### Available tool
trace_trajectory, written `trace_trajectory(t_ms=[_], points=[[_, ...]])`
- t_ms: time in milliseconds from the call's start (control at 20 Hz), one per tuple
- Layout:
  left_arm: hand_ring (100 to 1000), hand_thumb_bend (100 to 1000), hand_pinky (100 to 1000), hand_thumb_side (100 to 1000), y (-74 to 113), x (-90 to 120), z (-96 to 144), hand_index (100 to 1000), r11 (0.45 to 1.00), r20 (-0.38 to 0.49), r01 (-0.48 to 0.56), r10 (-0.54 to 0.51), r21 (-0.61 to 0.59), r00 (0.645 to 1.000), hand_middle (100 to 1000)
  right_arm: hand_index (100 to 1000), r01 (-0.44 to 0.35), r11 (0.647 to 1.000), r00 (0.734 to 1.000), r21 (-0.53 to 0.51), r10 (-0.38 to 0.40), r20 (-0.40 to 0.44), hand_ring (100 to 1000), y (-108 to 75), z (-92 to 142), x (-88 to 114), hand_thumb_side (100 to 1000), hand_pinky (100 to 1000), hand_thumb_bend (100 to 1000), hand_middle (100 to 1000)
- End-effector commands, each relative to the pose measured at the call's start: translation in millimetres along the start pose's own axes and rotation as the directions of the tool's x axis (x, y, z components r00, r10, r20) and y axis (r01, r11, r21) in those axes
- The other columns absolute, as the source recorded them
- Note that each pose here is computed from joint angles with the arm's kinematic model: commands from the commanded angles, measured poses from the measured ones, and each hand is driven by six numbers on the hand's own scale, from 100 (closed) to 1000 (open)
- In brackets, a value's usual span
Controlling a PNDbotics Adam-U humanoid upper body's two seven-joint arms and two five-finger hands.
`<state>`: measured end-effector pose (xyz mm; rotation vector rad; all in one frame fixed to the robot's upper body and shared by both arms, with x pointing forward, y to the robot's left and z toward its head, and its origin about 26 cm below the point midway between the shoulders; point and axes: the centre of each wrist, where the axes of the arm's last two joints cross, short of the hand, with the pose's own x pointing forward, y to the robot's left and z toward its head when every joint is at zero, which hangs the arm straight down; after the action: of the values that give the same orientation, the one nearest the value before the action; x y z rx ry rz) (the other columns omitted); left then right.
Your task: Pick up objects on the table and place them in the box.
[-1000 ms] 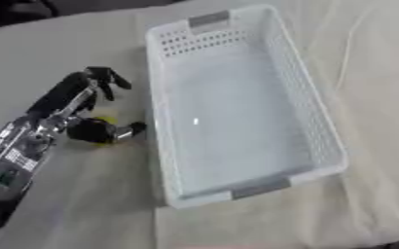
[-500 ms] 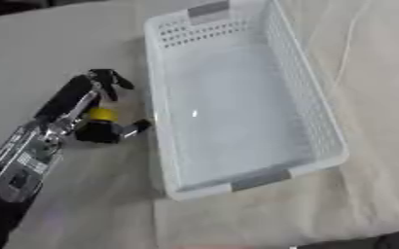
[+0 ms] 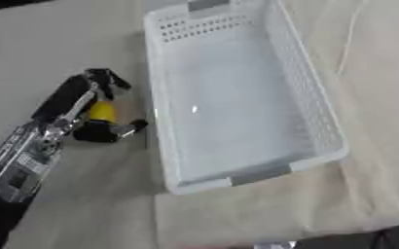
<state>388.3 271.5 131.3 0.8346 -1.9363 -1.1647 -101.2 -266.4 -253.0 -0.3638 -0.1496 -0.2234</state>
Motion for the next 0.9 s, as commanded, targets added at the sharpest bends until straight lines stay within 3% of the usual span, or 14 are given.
trace_trajectory(t_ms=[50,200,550,650,700,850,900], points=[[533,468,234,535,14.3,-5,4,713,0.997,0.002,0.060,-0.060,0.042,0.998,628,726,0.003,1.000,1.000,-0.004,-0.003,-0.018,671,-0.3,3,-9,914,557,100,728],[536,244,221,603,8.3,-3,7,693,0.995,-0.004,0.048,-0.048,0.092,0.999,625,725,0.002,1.000,1.000,0.000,-0.002,-0.013,669,0.2,3,-9,906,555,100,727],[535,104,200,657,-8.0,3,2,647,0.970,0.024,-0.013,0.007,0.245,1.000,599,725,0.008,1.000,1.000,0.004,-0.008,-0.002,669,0.5,4,-11,910,554,100,726],[507,100,172,613,-11.3,5,-1,641,0.964,0.062,-0.037,0.022,0.263,0.998,569,725,0.010,1.000,1.000,0.004,-0.010,0.001,668,0.1,4,-11,910,554,100,726],[470,100,127,456,-12.4,6,-2,634,0.961,0.078,-0.051,0.031,0.272,0.996,542,725,0.010,1.000,1.000,0.005,-0.010,0.003,668,-0.2,4,-11,910,553,100,726],[469,100,123,428,-14.8,7,-4,640,0.953,0.097,-0.076,0.049,0.292,0.994,544,725,0.012,1.000,1.000,0.004,-0.012,0.011,668,-1.4,4,-12,911,553,100,726],[470,100,125,372,-15.3,6,-4,639,0.953,0.097,-0.077,0.051,0.292,0.994,546,725,0.013,1.000,1.000,0.004,-0.013,0.012,668,-1.7,4,-12,912,553,100,726]])
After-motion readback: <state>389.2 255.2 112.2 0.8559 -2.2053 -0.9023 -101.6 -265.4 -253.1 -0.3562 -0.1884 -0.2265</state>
